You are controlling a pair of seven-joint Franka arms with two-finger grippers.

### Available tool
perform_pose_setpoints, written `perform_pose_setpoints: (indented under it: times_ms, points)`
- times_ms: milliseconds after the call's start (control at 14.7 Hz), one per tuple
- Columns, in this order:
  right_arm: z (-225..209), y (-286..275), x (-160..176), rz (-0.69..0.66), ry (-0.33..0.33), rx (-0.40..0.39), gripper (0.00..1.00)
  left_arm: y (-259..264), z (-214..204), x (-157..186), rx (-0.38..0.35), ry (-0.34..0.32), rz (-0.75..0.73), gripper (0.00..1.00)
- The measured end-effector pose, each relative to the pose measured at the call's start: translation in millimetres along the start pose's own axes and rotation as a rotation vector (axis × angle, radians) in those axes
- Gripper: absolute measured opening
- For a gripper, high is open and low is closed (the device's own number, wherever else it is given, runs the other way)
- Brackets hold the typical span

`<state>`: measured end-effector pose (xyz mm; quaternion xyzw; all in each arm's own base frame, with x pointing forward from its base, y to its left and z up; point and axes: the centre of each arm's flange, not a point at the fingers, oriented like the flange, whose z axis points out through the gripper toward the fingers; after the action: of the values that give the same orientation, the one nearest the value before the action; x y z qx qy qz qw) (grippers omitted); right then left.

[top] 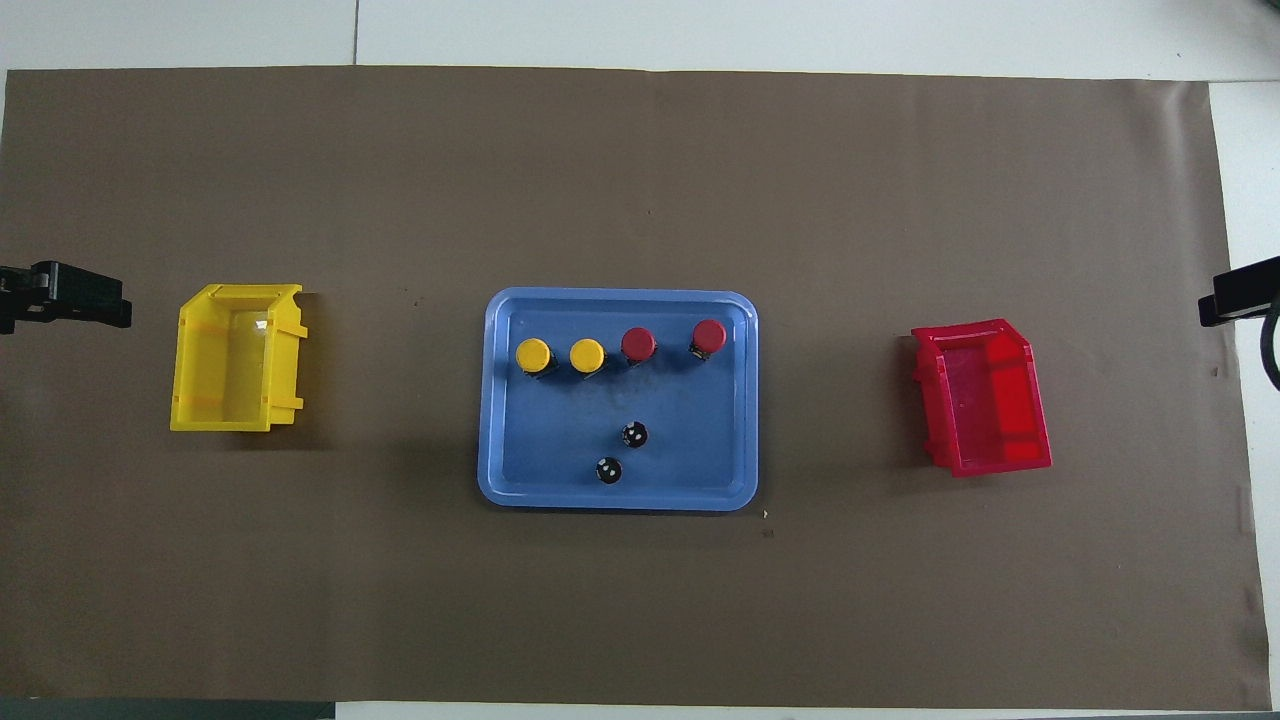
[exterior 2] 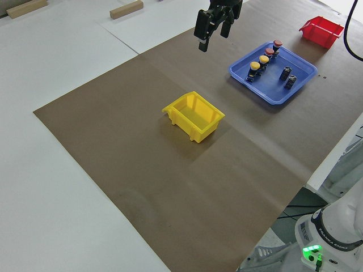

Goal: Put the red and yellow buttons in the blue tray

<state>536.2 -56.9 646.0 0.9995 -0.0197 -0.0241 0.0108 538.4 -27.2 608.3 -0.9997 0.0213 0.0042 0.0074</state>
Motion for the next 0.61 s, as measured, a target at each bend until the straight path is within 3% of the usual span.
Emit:
perform_pose_setpoints:
  times_ms: [614]
  points:
    - [0,0,0,0.001,0.0,0.0,1.0,10,-16,-4,-0.014,-0.003,0.026,1.0]
